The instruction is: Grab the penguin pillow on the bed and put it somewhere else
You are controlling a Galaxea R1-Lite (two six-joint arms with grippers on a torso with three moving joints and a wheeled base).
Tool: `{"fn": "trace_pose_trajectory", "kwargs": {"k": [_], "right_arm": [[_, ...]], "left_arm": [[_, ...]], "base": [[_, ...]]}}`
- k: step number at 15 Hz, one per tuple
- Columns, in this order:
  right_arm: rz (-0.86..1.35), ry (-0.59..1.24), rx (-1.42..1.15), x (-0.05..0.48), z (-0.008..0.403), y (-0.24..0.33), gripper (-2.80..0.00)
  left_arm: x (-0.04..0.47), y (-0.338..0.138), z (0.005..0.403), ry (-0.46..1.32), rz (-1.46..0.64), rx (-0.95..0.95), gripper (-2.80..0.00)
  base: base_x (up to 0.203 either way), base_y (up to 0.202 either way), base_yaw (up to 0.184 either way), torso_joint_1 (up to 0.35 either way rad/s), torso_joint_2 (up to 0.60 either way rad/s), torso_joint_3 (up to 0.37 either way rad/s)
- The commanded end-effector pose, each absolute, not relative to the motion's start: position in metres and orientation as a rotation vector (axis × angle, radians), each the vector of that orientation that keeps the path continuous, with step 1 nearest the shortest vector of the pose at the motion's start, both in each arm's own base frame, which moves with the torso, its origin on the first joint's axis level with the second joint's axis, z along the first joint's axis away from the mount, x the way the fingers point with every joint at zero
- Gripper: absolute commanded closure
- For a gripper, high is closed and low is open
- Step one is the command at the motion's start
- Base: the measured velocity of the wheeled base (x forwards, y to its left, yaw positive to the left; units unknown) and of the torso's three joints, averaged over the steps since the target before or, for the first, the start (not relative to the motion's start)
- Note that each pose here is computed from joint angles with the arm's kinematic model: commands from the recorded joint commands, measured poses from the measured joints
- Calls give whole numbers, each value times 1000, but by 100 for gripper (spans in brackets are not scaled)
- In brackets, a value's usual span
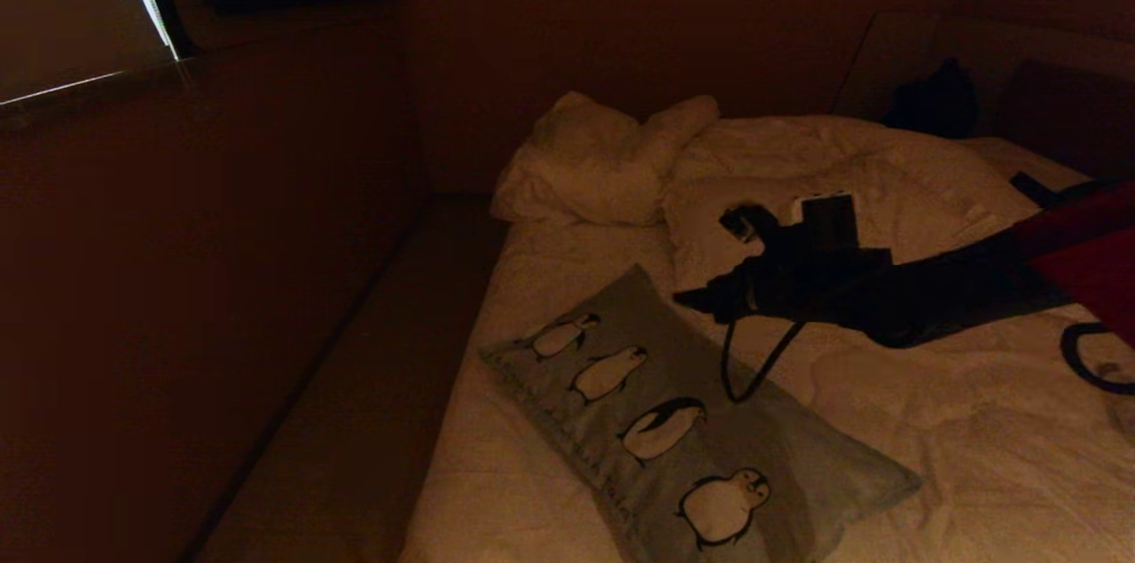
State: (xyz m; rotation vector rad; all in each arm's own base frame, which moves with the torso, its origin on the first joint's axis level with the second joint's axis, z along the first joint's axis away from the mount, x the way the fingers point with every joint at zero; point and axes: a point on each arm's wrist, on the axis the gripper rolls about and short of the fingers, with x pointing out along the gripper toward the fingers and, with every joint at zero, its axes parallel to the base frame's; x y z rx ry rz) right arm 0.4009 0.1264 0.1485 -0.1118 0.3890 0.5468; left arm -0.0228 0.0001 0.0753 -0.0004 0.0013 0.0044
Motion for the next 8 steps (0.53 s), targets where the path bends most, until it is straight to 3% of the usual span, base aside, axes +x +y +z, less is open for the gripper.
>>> {"fn": "trace_pose_trajectory", "kwargs": {"k": [1, 4, 8], "right_arm": [[527, 288, -106, 380, 193, 112, 0], [417, 190, -42, 360, 238, 85, 0], [25, 129, 18, 340, 265, 25, 0]], "left_arm": [[-23, 0, 75, 1, 5, 0, 0], [-23, 0, 75, 2, 6, 0, 0], [-23, 0, 75, 0, 5, -2, 0]], "base": [[0, 0, 0, 0, 0, 0], [0, 0, 0, 0, 0, 0], [0, 0, 0, 0, 0, 0]]}}
